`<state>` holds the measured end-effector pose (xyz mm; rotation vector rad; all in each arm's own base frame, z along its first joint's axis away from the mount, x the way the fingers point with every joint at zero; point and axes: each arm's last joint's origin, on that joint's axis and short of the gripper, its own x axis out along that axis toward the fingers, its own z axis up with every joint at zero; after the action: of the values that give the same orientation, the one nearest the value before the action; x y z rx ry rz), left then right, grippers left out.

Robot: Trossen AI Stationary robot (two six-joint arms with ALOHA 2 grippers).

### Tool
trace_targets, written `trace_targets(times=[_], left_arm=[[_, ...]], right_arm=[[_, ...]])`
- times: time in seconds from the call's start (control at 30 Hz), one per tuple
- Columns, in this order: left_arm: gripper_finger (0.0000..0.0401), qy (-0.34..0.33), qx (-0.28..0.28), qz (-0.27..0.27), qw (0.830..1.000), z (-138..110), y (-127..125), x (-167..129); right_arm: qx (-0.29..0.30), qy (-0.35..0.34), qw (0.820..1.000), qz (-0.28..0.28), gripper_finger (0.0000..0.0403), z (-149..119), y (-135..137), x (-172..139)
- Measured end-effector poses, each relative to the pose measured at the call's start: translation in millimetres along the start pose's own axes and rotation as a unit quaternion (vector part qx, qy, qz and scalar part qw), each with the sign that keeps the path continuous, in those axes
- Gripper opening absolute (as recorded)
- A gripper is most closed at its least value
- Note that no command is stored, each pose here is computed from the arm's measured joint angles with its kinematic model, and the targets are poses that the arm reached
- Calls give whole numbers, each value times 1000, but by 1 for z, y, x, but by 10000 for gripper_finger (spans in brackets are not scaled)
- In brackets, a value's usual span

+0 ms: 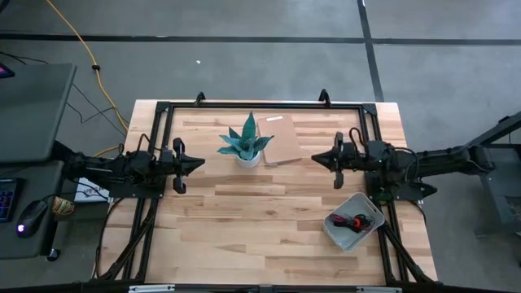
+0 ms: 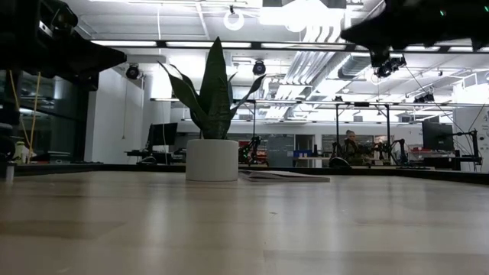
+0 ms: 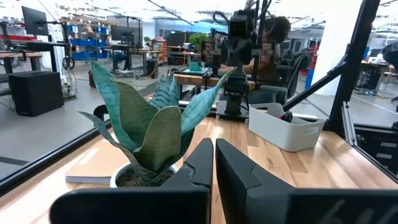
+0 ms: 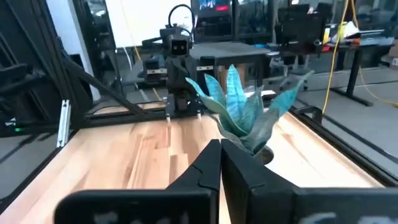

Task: Pick and place USB-C Cables
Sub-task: Return to Home Position

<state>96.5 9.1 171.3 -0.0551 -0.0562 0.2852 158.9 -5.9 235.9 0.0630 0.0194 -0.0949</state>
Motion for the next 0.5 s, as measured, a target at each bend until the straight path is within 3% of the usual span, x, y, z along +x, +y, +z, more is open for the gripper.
trace_targets(times=[0.3,0.5], left_arm=[[1,0,0,0,1000,0,0,0],[1,0,0,0,1000,0,0,0]], right_arm=[[28,-64,997,34,0,-58,-4,-30],[21,-52,995,81,0,-59,-2,-36]])
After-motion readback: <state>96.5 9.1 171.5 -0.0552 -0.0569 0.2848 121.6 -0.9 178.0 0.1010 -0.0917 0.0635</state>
